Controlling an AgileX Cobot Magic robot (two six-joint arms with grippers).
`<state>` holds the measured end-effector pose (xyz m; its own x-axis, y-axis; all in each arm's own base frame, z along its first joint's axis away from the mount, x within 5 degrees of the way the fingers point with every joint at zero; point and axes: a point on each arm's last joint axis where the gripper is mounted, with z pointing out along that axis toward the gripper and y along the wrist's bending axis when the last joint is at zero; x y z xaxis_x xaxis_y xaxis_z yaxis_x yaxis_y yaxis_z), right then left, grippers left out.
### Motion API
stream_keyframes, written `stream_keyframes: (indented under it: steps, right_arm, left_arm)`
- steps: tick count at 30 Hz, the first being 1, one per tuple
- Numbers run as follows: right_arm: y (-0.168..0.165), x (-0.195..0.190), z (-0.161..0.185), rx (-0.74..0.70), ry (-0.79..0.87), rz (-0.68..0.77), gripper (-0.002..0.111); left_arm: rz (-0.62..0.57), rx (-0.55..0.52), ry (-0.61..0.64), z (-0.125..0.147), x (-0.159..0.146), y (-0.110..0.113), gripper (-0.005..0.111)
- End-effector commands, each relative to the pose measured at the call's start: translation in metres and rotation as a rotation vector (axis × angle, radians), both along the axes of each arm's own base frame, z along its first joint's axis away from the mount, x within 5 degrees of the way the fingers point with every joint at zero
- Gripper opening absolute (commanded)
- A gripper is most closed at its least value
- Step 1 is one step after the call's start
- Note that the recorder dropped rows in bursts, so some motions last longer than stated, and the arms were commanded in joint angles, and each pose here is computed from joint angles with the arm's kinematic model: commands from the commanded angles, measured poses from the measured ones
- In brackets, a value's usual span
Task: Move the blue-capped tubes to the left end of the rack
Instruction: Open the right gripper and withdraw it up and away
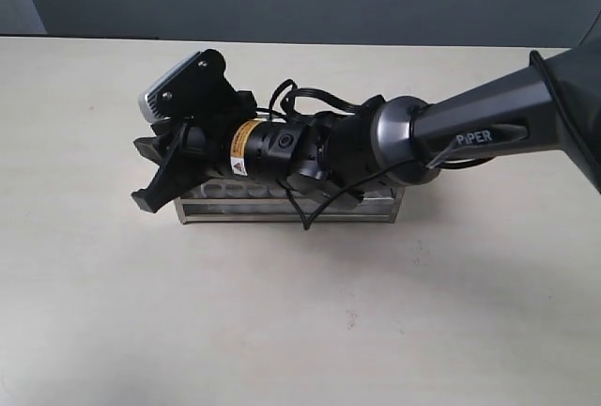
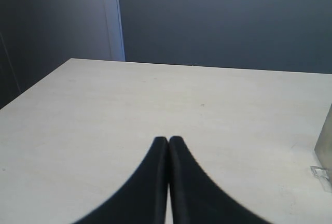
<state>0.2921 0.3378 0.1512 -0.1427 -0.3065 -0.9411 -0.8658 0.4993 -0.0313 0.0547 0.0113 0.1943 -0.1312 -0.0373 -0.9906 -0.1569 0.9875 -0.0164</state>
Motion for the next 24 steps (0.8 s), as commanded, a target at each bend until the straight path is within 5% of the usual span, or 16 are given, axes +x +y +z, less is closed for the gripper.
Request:
stream_keyframes:
  steps: [1, 10, 13, 19, 24]
  right_arm:
    - [0.001, 0.000, 0.003, 0.012, -0.002, -0.001, 0.031]
    - [-0.011, -0.005, 0.072, 0.035, -0.138, -0.019, 0.029]
    - [-0.033, -0.004, 0.112, 0.019, -0.170, -0.111, 0.002]
    - [-0.133, -0.001, 0.189, -0.029, -0.112, -0.396, 0.000]
    - [-0.230, -0.090, 0.207, 0.079, -0.127, -0.545, 0.000]
  left_arm:
    - [-0.011, -0.004, -0.005, -0.001, 0.000, -0.001, 0.000]
    - [-0.011, -0.004, -0.005, -0.001, 0.000, -0.001, 0.000]
    - [-0.011, -0.004, -0.005, -0.001, 0.000, -0.001, 0.000]
    - [-0.011, -0.004, -0.005, -0.001, 0.000, -0.001, 0.000]
    - [-0.011, -0.004, -0.005, -0.001, 0.000, -0.001, 0.000]
